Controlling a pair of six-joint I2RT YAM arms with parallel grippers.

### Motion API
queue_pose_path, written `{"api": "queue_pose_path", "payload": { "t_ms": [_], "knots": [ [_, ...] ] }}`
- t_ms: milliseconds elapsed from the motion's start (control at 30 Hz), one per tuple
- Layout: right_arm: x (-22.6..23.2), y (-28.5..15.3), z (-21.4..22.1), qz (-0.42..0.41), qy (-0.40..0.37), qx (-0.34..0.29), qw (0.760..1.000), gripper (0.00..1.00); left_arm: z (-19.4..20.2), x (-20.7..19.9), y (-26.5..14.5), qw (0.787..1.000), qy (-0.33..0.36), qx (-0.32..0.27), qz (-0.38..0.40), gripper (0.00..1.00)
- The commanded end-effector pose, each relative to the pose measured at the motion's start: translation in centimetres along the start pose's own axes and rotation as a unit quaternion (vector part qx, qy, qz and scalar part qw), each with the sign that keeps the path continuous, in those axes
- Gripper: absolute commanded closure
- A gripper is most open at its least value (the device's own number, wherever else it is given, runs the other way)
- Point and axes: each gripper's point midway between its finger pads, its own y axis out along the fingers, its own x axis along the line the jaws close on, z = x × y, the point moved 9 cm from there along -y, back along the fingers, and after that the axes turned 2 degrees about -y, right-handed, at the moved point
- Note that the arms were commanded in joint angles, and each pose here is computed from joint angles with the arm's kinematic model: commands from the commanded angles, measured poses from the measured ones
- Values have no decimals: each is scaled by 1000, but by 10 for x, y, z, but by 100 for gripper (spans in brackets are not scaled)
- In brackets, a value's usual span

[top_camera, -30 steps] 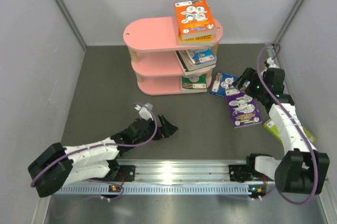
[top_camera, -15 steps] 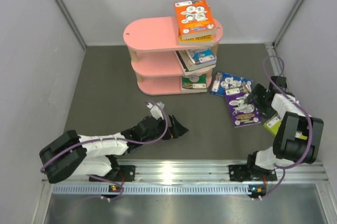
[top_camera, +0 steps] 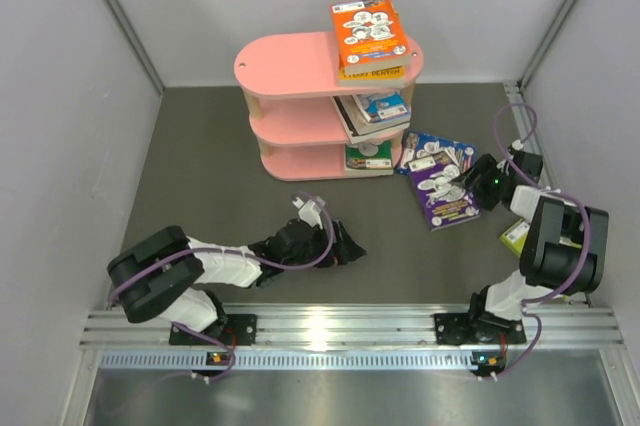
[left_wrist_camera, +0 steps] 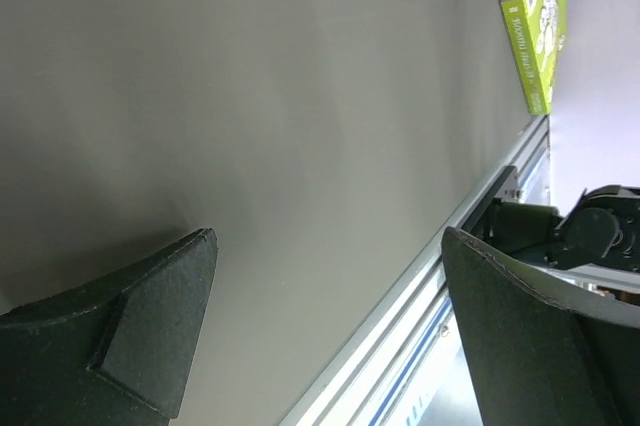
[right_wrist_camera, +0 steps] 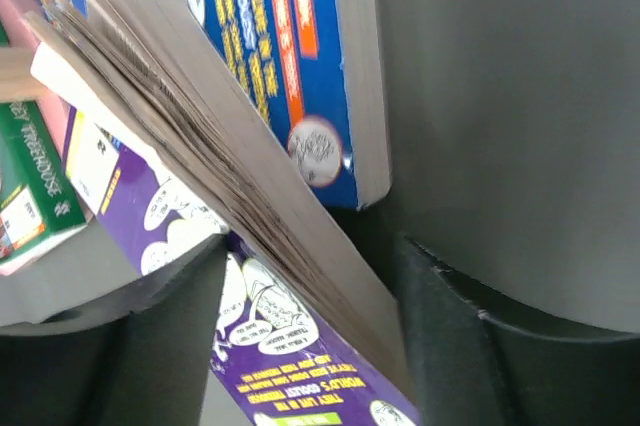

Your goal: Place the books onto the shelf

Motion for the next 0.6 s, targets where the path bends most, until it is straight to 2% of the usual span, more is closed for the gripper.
{"api": "queue_pose_path", "payload": {
  "t_ms": [0, 33, 100, 233, 300, 333, 400, 433, 567],
  "knots": [
    [-18, -3, 47, 44, 31, 86, 995, 37, -12, -28, 8, 997, -4, -17, 69, 1],
    [-16, -3, 49, 34, 30, 92, 995, 47, -11, -27, 10, 998, -6, -13, 68, 1],
    [-14, 0, 53, 21, 34, 107, 993, 53, -11, -28, 13, 997, -9, -9, 70, 1],
    [-1, 2, 62, -12, 24, 130, 991, 73, -10, -27, 14, 998, -10, -7, 65, 2],
    [6, -1, 67, -21, 19, 130, 991, 79, -10, -24, 15, 998, -9, -8, 59, 1],
    [12, -1, 72, -27, 9, 139, 990, 88, -10, -24, 16, 998, -8, -10, 57, 1],
    [17, -4, 76, -32, 3, 140, 990, 96, -12, -23, 20, 999, -4, -14, 50, 1],
    [20, -5, 80, -35, 0, 144, 989, 100, -13, -23, 22, 999, -3, -16, 47, 1],
    [31, -12, 86, -56, -3, 139, 989, 100, -21, -32, 33, 999, 3, -20, 49, 1]
  ]
}}
